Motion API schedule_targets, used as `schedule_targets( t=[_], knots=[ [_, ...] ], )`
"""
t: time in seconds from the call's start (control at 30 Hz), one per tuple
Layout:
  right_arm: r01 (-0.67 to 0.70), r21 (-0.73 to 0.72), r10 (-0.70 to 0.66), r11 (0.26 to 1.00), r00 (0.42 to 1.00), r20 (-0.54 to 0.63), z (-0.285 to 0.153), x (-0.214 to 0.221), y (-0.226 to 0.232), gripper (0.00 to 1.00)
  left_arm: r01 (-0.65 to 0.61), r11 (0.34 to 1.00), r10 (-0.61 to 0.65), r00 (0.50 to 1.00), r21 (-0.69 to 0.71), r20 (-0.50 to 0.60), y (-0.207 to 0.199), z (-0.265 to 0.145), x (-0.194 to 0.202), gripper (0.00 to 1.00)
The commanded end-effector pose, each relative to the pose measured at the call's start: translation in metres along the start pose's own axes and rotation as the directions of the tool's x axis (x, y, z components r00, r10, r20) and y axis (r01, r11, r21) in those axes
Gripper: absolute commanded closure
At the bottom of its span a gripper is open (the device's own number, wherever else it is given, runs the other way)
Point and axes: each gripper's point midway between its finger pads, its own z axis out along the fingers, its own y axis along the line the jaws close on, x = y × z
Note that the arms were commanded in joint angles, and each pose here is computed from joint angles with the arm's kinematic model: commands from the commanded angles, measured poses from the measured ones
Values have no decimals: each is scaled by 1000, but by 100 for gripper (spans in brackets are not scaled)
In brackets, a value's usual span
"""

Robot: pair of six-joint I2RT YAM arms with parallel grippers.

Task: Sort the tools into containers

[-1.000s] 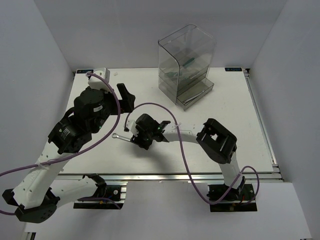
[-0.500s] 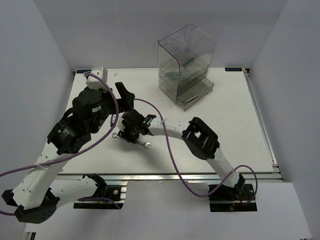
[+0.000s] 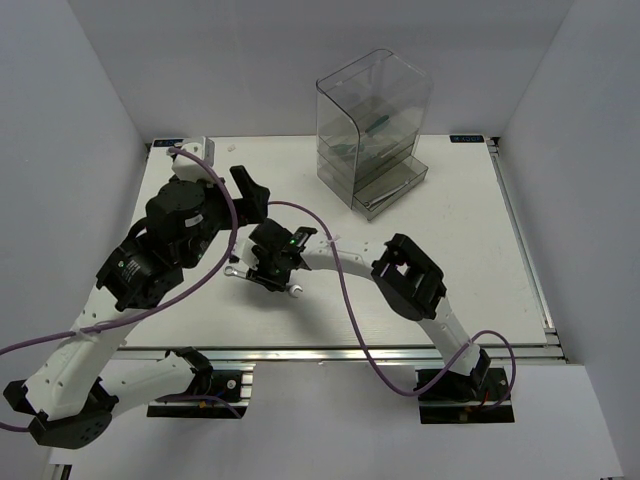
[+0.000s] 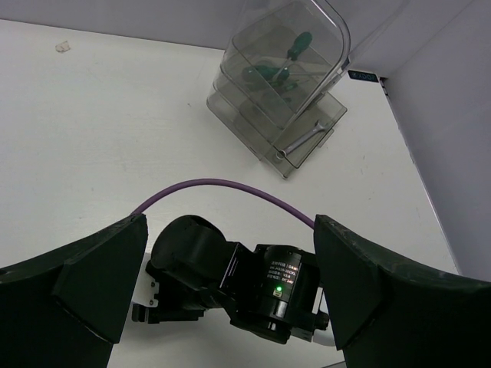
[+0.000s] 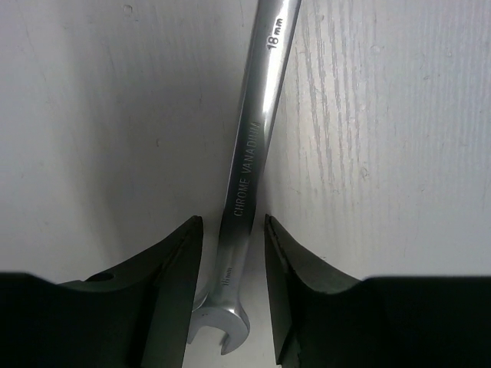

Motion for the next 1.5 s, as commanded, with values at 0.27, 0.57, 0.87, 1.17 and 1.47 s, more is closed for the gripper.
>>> schedule_targets(
  t=[0.27, 0.57, 0.87, 1.17, 1.47],
  knots=[
    [-66, -54, 47, 996, 949, -312, 37, 81, 13, 58, 14, 1000, -14, 1000, 13, 17, -2, -3, -6, 2],
    [-110, -55, 86, 992, 937, -337, 32, 96, 18, 100, 18, 1000, -18, 999, 14, 26, -1, -4, -5, 2],
    [-282, -66, 268, 957, 948, -169, -17, 62, -16, 100, 4, 1000, -5, 999, 19, 34, -4, -2, -8, 2],
    [-354, -22, 354, 935, 935, -9, -74, 46, -62, 100, -30, 999, 29, 999, 45, 20, -12, 9, -4, 2],
    [-436, -17, 436, 900, 899, 46, -105, 58, -73, 100, -75, 995, 75, 997, 73, 7, -23, 25, 1, 2]
  ],
)
